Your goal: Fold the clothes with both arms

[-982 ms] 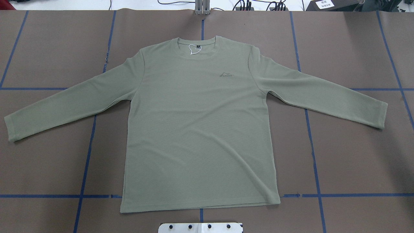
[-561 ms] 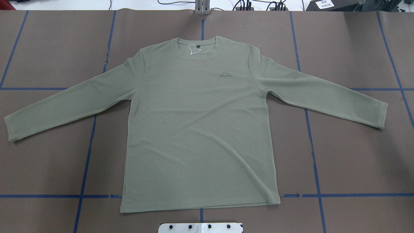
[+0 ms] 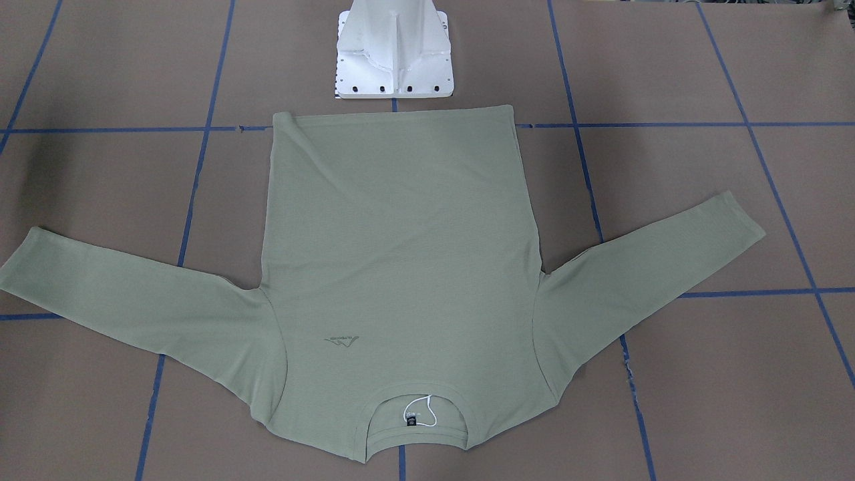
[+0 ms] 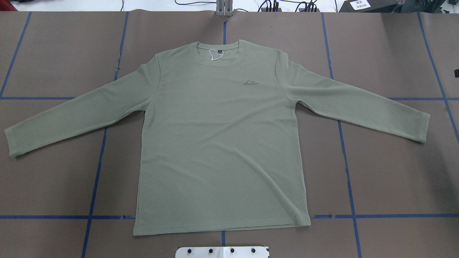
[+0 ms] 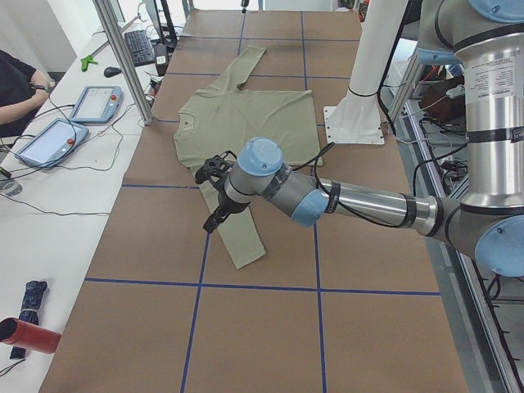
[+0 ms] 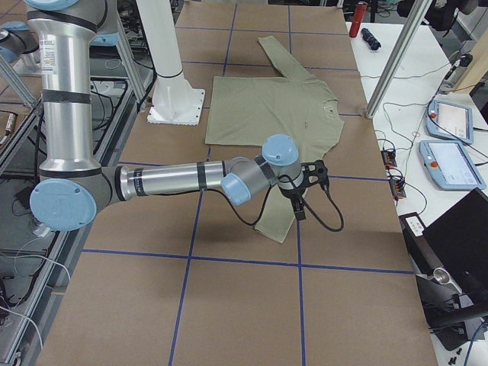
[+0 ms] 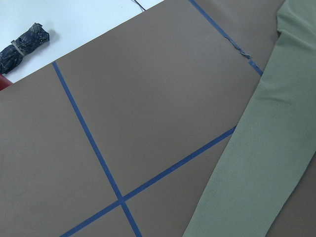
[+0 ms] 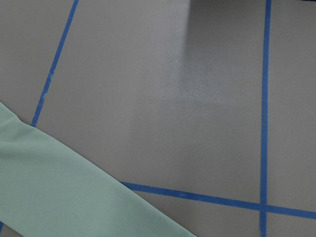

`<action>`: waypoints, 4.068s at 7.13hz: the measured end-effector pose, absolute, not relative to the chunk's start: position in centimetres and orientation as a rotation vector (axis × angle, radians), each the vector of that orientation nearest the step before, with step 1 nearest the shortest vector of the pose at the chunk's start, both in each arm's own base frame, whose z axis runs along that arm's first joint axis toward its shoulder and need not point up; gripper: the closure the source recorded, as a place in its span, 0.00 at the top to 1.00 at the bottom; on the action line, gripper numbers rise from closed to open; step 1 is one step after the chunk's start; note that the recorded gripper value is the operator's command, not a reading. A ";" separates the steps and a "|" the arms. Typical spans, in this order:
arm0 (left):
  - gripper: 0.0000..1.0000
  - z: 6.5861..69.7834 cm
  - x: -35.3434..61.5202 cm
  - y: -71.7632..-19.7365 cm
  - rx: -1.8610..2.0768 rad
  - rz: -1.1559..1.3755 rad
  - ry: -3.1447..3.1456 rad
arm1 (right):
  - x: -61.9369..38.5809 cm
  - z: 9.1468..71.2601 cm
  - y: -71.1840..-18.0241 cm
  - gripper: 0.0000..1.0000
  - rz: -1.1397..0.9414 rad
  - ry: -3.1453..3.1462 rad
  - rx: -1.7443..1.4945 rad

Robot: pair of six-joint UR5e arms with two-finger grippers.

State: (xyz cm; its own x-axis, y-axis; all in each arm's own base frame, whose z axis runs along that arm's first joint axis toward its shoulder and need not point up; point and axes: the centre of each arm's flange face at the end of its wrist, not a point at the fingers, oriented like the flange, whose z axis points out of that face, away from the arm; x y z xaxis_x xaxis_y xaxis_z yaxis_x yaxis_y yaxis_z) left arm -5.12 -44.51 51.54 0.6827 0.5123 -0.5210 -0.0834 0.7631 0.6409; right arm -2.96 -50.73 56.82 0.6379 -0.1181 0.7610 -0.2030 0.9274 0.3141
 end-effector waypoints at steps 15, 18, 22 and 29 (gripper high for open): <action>1.00 52.0 -5.2 -43.9 0.619 0.362 0.753 | -14.4 71.2 -46.2 0.55 0.110 -0.868 0.450; 1.00 51.9 -5.2 -43.9 0.620 0.363 0.753 | -14.6 71.3 -46.2 0.54 0.103 -0.866 0.450; 1.00 52.0 -5.2 -43.9 0.619 0.364 0.753 | -14.5 71.6 -46.0 0.60 0.102 -0.862 0.447; 1.00 52.0 -5.1 -44.0 0.618 0.364 0.755 | -14.4 71.8 -46.0 0.00 0.118 -0.859 0.442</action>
State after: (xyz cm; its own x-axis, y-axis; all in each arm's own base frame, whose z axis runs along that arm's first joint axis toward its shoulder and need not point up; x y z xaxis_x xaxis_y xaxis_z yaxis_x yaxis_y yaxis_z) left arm -5.12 -43.98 52.03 0.6794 0.5150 -0.5227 -0.0891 0.7650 0.6378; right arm -14.45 -46.03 71.75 0.6526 -0.0756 0.7540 -0.2752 0.9034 0.3287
